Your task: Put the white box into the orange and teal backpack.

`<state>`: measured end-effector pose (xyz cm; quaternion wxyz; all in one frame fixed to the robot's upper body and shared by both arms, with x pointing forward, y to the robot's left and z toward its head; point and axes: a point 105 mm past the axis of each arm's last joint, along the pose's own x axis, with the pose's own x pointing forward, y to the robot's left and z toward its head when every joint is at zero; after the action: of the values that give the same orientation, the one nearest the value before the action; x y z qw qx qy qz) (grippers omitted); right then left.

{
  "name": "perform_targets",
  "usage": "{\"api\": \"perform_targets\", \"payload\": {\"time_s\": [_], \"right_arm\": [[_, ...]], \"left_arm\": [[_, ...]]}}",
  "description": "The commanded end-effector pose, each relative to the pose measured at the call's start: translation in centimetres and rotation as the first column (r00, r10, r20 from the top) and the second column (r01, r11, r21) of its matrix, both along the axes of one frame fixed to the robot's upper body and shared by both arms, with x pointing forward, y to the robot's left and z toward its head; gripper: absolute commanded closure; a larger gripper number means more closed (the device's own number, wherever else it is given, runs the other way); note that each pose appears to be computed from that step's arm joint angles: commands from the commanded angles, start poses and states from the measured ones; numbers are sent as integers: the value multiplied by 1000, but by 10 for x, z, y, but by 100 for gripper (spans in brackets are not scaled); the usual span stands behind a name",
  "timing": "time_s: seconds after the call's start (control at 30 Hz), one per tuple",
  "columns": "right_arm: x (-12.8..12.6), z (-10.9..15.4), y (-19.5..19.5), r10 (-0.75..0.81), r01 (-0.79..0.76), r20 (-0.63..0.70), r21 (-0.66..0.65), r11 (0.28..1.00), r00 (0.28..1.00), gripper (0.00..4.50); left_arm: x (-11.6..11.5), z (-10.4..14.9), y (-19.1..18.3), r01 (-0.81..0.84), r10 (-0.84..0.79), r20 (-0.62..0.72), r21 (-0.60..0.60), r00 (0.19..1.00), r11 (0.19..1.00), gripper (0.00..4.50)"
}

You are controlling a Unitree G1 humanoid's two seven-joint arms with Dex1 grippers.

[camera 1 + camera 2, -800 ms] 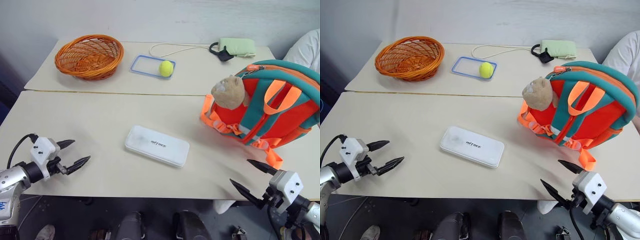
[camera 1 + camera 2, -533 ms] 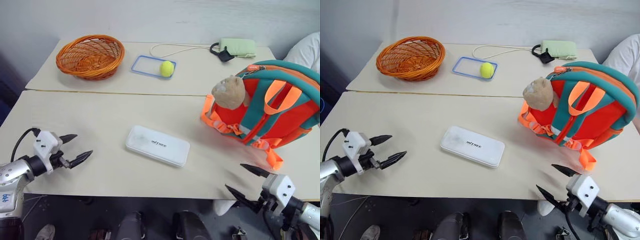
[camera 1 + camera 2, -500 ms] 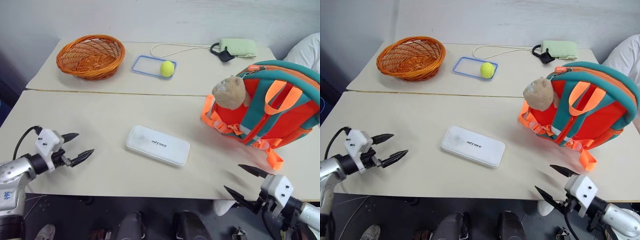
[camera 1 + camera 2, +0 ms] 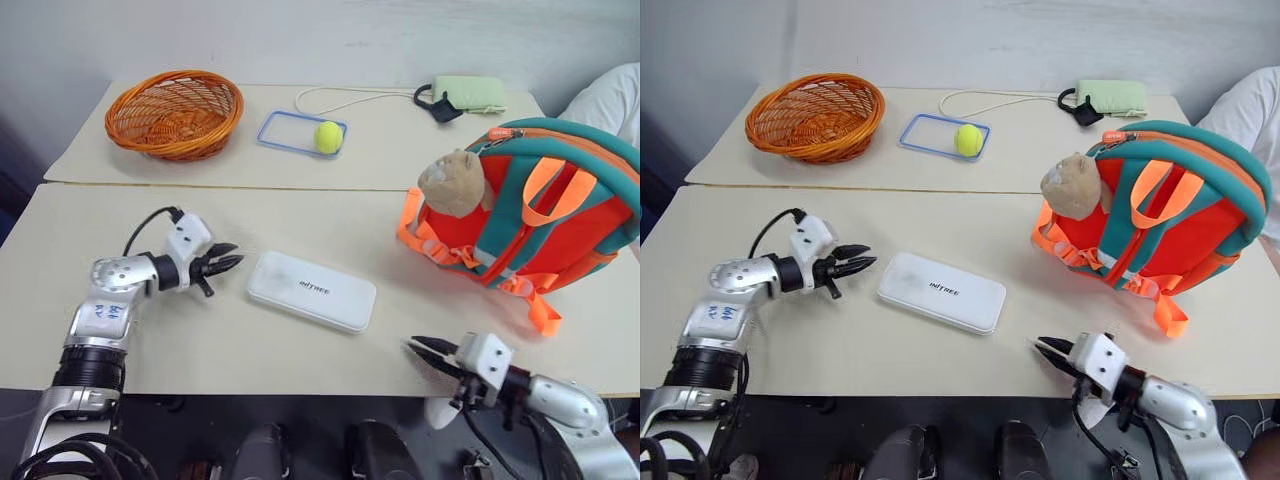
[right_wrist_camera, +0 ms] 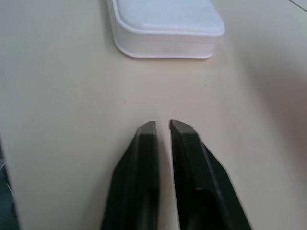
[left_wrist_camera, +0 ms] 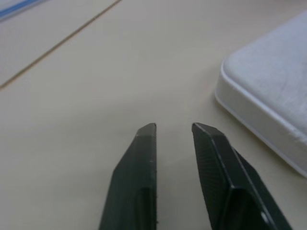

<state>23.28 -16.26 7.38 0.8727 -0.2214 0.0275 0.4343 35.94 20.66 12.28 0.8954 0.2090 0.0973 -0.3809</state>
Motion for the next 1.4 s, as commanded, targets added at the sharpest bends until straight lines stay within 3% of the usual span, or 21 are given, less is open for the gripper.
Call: {"api": "perform_targets", "payload": {"time_s": [0.03, 0.23, 0.47, 0.6, 0.77, 1.1, 1.2, 1.27, 1.33, 1.4], "right_arm": [[16, 4, 16, -10, 9, 27, 15, 1000, 1000, 450], [38, 17, 36, -1, 0, 54, 19, 1000, 999, 450], [43, 30, 40, 32, -33, 73, 5, 999, 997, 450], [42, 35, 33, 38, -37, 78, -18, 999, 996, 450], [43, 40, 24, 52, -48, 75, -55, 997, 996, 450], [32, 30, 4, 39, -35, 29, -120, 992, 999, 450], [38, 36, -7, 5, 2, 51, -130, 991, 999, 450], [40, 37, -10, -12, 20, 62, -129, 991, 998, 450], [40, 37, -9, -16, 24, 64, -126, 992, 998, 450], [41, 37, -7, 2, 5, 60, -126, 992, 998, 450]], "left_arm": [[-1, 4, -14, 66, -66, 22, 0, 998, 998, 446], [-4, 5, -33, 109, -107, 39, -68, 994, 992, 449], [-21, -3, -43, 162, -164, -11, -103, 986, 981, 449], [-43, -4, -47, 228, -236, -52, -125, 970, 965, 449], [-87, -11, -54, 327, -348, -136, -157, 928, 932, 449], [-91, -35, -11, 78, -108, -262, -123, 959, 989, 449], [-98, -34, 11, 5, -62, -371, -151, 926, 988, 392], [-101, -27, 17, -68, -47, -457, -230, 888, 971, 335], [-109, -21, 18, -160, -73, -604, -323, 793, 933, 273], [-119, -26, 24, -304, -60, -791, -302, 609, 903, 210]]}}
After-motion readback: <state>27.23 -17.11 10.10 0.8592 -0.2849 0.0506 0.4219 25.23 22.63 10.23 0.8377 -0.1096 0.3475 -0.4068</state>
